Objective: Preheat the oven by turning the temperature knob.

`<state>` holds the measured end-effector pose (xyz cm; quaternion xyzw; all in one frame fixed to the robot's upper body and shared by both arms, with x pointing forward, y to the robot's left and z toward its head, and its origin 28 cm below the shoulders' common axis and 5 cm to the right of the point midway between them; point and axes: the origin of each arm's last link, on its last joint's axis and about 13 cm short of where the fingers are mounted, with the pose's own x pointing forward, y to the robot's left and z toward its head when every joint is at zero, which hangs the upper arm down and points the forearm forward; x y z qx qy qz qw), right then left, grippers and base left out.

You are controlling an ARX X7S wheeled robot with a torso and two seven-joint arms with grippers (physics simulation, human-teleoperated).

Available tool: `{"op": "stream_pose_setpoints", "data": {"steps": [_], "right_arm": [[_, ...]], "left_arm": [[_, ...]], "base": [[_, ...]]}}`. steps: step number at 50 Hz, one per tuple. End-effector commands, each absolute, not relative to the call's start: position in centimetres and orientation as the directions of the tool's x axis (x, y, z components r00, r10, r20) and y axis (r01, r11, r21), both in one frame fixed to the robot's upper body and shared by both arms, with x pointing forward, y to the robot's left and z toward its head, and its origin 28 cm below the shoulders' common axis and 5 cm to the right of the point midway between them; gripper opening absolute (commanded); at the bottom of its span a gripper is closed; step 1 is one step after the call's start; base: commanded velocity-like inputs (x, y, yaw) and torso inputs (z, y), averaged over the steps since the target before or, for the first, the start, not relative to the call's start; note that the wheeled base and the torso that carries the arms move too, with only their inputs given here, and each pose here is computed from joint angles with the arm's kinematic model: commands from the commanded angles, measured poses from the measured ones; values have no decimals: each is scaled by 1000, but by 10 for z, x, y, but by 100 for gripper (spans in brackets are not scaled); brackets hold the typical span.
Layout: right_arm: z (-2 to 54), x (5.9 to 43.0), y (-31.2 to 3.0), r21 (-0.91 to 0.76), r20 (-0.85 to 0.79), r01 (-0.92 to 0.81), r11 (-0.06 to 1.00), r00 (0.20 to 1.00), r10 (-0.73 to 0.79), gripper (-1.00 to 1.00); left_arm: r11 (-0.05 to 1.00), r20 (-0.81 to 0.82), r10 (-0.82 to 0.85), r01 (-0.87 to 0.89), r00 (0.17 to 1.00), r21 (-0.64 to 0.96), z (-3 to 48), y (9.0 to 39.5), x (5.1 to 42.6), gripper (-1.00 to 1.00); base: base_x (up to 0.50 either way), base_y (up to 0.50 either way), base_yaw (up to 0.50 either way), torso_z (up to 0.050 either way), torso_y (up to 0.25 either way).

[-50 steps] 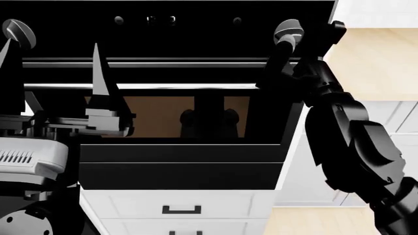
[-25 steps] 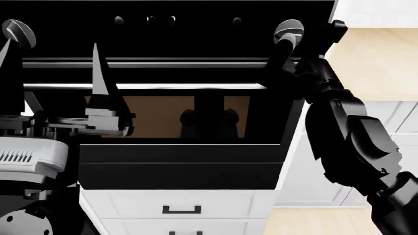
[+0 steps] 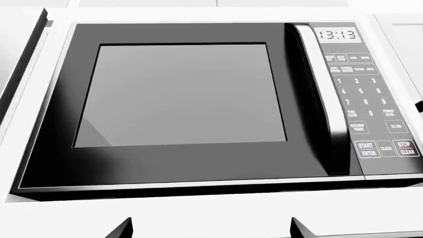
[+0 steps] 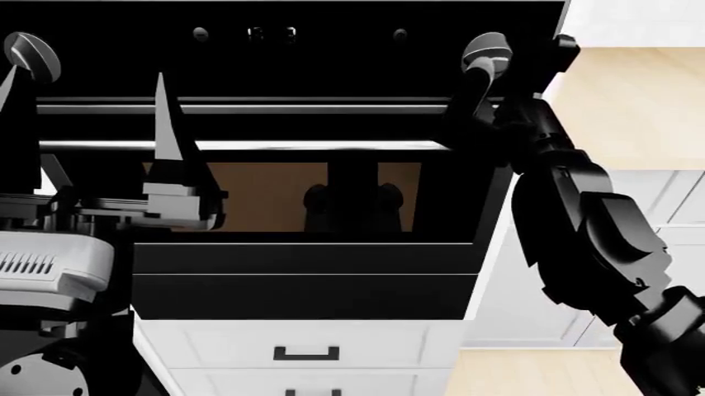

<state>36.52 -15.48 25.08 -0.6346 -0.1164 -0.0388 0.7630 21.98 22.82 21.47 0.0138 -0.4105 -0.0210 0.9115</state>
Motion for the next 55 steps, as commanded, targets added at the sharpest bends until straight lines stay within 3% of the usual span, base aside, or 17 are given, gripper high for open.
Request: {"op": "stream_pose_setpoints", "data": {"steps": [1, 55], "right_arm": [[249, 366, -154, -961, 222, 202, 187, 971, 93, 100], [254, 370, -168, -968, 200, 194, 160, 980, 21, 100]], "left_arm": [[999, 748, -50, 27, 662, 42, 215, 228, 220, 100], [999, 747, -49, 27, 663, 41, 214, 229, 220, 100]], "base": [[0, 0, 0, 0, 0], [0, 0, 0, 0, 0]]}}
